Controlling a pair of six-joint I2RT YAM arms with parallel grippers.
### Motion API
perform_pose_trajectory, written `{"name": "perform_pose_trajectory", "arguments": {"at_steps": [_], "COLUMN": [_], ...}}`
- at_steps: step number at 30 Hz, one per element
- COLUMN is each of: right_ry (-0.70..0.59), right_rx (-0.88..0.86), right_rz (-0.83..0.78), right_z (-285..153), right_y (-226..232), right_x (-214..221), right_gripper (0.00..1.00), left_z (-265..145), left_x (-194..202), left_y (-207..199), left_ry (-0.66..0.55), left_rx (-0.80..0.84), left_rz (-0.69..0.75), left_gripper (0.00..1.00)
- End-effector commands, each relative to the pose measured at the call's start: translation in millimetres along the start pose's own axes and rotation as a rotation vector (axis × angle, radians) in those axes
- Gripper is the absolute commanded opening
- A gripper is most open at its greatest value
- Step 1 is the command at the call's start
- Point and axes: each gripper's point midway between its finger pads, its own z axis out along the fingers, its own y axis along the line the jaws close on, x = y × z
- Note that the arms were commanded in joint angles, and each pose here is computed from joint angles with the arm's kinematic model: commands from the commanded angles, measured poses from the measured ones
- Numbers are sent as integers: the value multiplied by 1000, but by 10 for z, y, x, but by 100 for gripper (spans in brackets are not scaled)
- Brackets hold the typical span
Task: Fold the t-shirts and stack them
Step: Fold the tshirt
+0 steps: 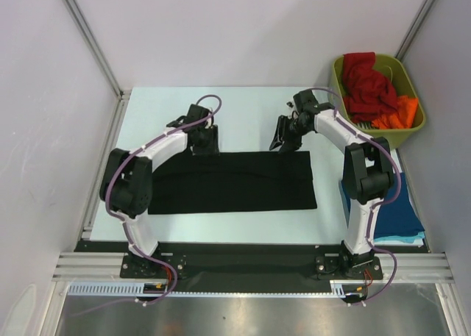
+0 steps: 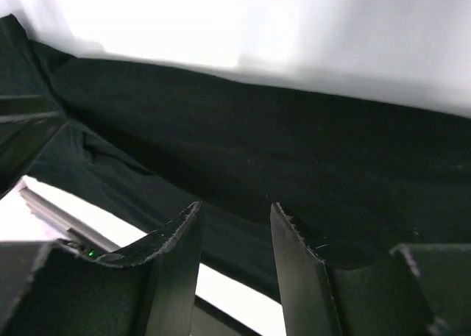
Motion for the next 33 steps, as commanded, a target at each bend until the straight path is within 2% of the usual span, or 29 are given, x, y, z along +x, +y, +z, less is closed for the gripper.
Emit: {"name": "perform_pose_trajectory", "arguments": {"at_steps": [1, 6, 13, 18, 27, 29, 30, 31, 32, 33], "right_ry": [34, 45, 59, 71, 58, 58, 59, 61, 57, 62], "right_rx": [-53, -45, -19, 21, 81, 76, 75, 74, 74, 79], "right_rz": [39, 94, 150, 182, 216, 209, 206, 201, 195, 193], "right_z": [60, 119, 218, 335, 426, 421, 419, 418, 408, 413], "right_y": [-14, -199, -405, -568, -798, -789, -786, -785, -775, -774], "right_x": [73, 148, 166, 245, 339, 340, 338, 338, 326, 341], "right_gripper": [47, 47, 47, 47, 47, 47, 47, 47, 48, 48], "left_z": [84, 136, -32, -345, -678, -850, -897, -951, -918, -910], "left_x": [-72, 199, 523, 558, 610, 402, 284, 143, 97, 120], "left_y": [-50, 7, 130, 121, 411, 453, 457, 559, 629, 726], "left_ry": [5, 69, 126, 85, 55, -35, -80, -113, -102, -61], "left_rx": [24, 20, -14, -15, -172, -181, -169, -176, -184, -214], "left_rz": [25, -6, -36, -62, -81, -36, -29, -47, -59, -81], "left_gripper": [51, 47, 42, 41, 45, 54, 70, 77, 82, 82]}}
